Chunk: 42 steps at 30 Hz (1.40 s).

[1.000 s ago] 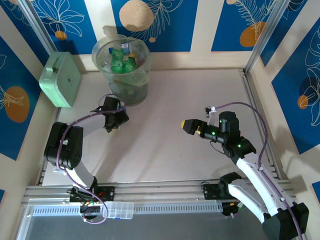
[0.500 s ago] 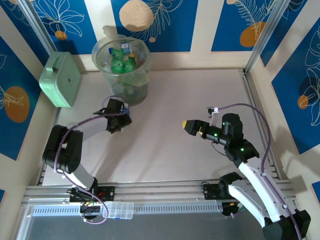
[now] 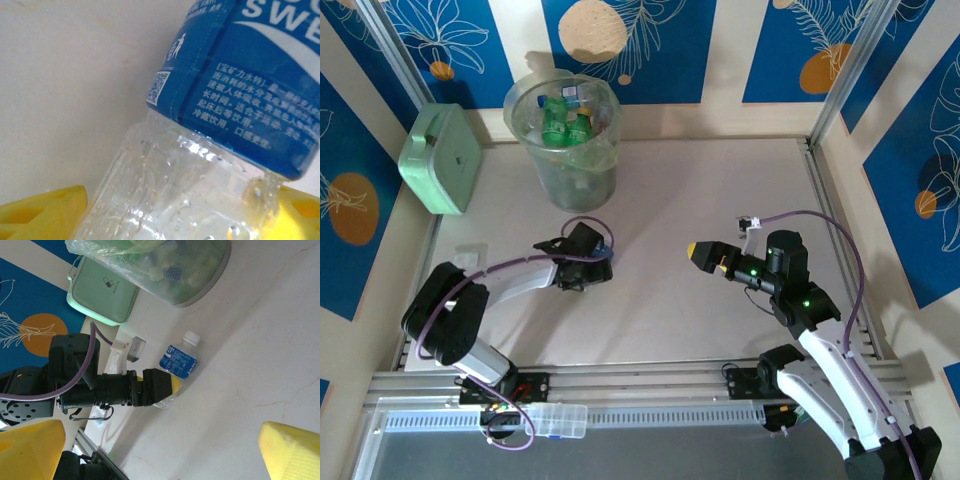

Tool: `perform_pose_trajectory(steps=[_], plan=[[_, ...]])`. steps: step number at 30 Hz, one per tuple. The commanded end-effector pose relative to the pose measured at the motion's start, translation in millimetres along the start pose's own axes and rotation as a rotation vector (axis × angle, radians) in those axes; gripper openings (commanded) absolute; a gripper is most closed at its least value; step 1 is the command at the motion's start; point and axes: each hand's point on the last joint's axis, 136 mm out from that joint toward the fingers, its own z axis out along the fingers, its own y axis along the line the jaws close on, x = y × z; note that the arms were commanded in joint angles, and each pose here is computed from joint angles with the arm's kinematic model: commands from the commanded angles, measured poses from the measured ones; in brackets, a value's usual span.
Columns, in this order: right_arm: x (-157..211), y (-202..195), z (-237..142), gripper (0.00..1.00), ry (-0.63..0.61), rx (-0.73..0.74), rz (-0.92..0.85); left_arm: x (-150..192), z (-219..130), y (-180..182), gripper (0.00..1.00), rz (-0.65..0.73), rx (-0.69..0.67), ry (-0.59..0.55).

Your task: Put the plastic bottles in the bin

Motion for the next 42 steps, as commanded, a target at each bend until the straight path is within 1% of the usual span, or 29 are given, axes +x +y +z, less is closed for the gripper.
perform_pose_trajectory(steps=[1, 4, 7, 10, 13, 17, 20, 23, 26, 30, 33, 35, 38, 40, 42], plan=[[4.4, -5.6, -2.5, 0.99, 0.001, 0.014, 0.012, 11.3, -7.1, 3.6, 0.83, 0.107, -0.063, 0.033], [4.6, -7.1, -3.2, 0.99, 0.001, 0.014, 0.012, 8.8, -7.8, -0.4, 0.89, 0.189, -0.088, 0.037], [3.4, -7.5, -4.2, 0.99, 0.0, 0.014, 0.012, 5.5, -4.9, -9.2, 0.92, 0.285, -0.083, 0.065], [2.0, -7.2, -5.4, 0.99, -0.001, 0.012, 0.012, 3.0, -2.1, -17.4, 0.92, 0.412, -0.091, 0.109], [1.8, -8.1, -5.8, 0.99, 0.0, 0.011, 0.016, 5.8, 2.9, -20.4, 0.91, 0.491, -0.103, 0.155], [1.6, -11.0, -6.5, 0.99, -0.002, 0.016, 0.019, 16.3, 6.4, -30.2, 0.85, 0.55, -0.076, 0.191], [1.3, -12.8, -6.8, 0.99, -0.002, 0.017, 0.024, 20.3, 8.8, -31.6, 0.78, 0.607, -0.108, 0.189], [0.3, -12.8, -7.2, 1.0, -0.006, 0.013, 0.029, 24.1, 13.0, -28.1, 0.67, 0.628, -0.142, 0.186], [-0.6, -11.0, -8.1, 1.0, -0.006, 0.007, 0.032, 18.7, 8.7, -28.2, 0.58, 0.637, -0.166, 0.144], [-1.7, -8.1, -10.4, 0.99, -0.008, 0.005, 0.027, 2.7, -14.3, -38.4, 0.55, 0.638, -0.133, 0.049], [-2.1, -5.6, -11.8, 0.99, -0.009, -0.002, 0.022, -7.0, -36.8, -51.3, 0.54, 0.641, -0.069, -0.016], [-2.3, -3.4, -12.0, 0.98, -0.008, -0.011, 0.021, -10.8, -53.6, -62.4, 0.54, 0.654, 0.001, -0.058], [-3.6, 0.7, -12.5, 0.98, -0.009, -0.023, 0.015, -20.8, -85.7, -77.2, 0.5, 0.664, 0.103, -0.165], [-4.6, 7.3, -12.9, 0.98, -0.007, -0.047, -0.006, -16.1, -108.6, -94.9, 0.5, 0.689, 0.248, -0.212], [-4.5, 19.9, -13.1, 0.97, 0.006, -0.09, -0.049, -4.7, -135.4, -118.2, 0.5, 0.733, 0.445, -0.246]])
